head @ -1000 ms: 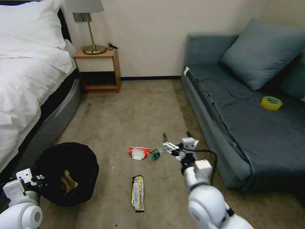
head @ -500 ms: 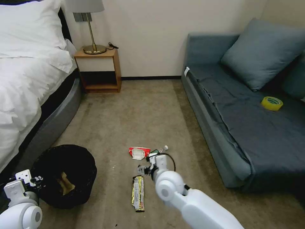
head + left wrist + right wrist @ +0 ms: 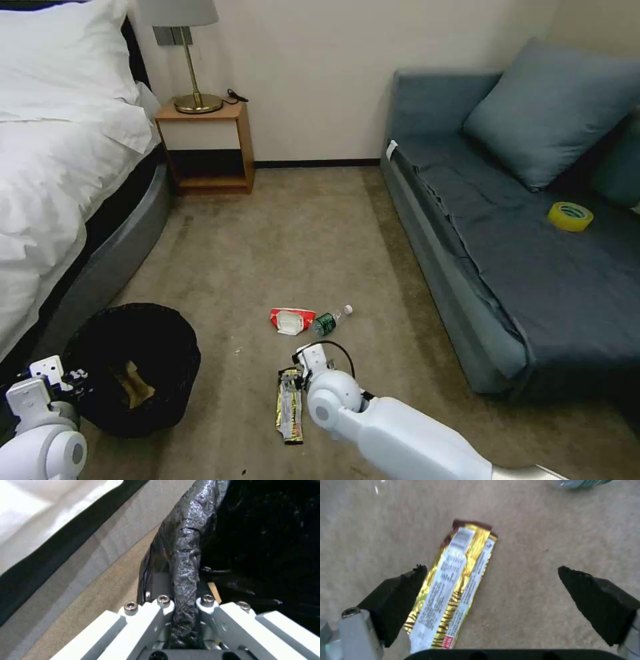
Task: Pick up the trash bin, then pick up the garbage on the floor and place it into the trash bin.
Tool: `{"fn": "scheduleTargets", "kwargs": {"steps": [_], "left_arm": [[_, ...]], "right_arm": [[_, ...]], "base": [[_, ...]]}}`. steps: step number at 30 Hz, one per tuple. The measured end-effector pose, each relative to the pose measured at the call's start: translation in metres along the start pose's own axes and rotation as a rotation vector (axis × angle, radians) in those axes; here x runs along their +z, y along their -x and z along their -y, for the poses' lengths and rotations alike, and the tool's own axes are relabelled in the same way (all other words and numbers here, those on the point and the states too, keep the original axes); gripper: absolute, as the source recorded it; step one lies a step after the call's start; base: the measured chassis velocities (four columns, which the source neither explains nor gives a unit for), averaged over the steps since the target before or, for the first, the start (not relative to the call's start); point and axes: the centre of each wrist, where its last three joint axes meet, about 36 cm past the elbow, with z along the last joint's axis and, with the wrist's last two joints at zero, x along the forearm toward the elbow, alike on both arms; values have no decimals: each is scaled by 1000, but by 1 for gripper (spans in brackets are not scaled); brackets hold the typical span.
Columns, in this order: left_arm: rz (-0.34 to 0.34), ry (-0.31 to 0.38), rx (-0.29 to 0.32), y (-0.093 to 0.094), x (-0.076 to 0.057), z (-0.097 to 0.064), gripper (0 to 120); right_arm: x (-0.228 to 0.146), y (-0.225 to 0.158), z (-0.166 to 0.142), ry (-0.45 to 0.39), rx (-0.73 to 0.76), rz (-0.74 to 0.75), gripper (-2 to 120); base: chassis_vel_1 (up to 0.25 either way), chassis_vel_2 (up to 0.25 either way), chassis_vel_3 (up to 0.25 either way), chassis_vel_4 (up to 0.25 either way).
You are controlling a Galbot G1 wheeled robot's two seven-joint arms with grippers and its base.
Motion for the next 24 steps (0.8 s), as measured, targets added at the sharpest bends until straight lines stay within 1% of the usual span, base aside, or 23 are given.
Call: {"fn": "scheduleTargets", "kwargs": {"steps": [2,7,18,24], "left_arm": [[6,1,0,0,-2,-1,1],[6,0,0,-1,-3,-1,1],[8,-2,-10,-3,-3,-5,1],[4,-7,-17,-5,-1,-7,1]], "right_arm": [[6,9,-6,-25,4,-12,100],[16,24,-16,-59,2,-30,100],[27,45,-30,-105,8,-36,100],[38,60,-35,-141,25,-40,98]], "base": [[0,0,0,0],[0,0,0,0],[0,0,0,0],[0,0,0,0]]}}
